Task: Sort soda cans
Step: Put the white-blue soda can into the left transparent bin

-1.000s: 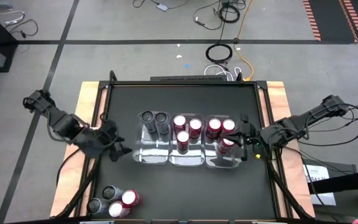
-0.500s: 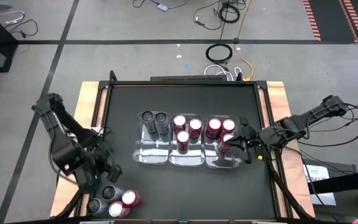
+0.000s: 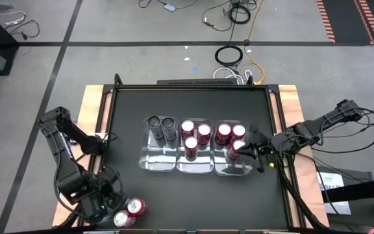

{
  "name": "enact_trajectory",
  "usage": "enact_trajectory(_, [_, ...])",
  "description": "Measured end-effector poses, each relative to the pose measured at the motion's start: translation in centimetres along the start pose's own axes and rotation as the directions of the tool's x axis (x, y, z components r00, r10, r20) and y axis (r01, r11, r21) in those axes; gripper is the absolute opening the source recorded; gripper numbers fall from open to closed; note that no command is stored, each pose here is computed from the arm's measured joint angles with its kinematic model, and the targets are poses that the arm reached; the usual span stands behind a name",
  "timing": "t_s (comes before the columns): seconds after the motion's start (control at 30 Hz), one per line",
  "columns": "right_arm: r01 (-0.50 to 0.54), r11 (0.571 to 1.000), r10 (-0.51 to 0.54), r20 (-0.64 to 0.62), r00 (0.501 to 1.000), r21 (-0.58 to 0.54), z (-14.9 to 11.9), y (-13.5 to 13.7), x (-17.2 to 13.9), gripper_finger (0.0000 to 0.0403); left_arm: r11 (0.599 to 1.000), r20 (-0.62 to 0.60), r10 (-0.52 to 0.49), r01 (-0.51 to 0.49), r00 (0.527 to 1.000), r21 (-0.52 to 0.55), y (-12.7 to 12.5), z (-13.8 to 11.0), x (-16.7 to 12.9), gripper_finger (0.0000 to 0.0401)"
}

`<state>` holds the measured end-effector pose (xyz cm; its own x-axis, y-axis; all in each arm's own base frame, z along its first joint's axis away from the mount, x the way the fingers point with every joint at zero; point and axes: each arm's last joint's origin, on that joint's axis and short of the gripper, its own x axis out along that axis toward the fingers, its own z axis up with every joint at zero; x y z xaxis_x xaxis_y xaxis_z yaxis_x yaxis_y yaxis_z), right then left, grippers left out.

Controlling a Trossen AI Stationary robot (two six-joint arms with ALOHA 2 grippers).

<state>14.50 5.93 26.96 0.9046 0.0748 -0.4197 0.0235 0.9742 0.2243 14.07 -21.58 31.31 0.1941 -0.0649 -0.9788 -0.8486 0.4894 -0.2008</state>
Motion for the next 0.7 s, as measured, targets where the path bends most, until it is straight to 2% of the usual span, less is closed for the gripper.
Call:
enact_trajectory(0.2, [-0.025,0.999,0.025,-0.007,1.0,0.033,-0.2,0.5,-0.1,0.0001,0.998,-0.01,-0.018,0.018,1.0,0.053,-0.2,-0.2,0.1,0.0382])
enact_trajectory(0.4, [-0.057,0.996,0.058,-0.016,0.998,0.063,-0.4,1.0,-0.3,0.0001,0.988,0.01,0.024,-0.025,1.0,0.15,-0.8,-0.7,1.3,0.0382])
enact_trajectory(0.5, [-0.065,0.995,0.067,-0.018,0.998,0.069,-0.5,1.2,-0.4,0.0001,0.986,0.015,0.048,-0.05,0.999,0.161,-1.1,-1.0,2.1,0.0382])
enact_trajectory(0.7, [-0.075,0.995,0.076,-0.003,0.997,0.072,-0.4,1.3,-0.4,0.0001,0.976,-0.056,0.108,-0.095,0.993,0.198,-1.5,-1.8,3.1,0.0382])
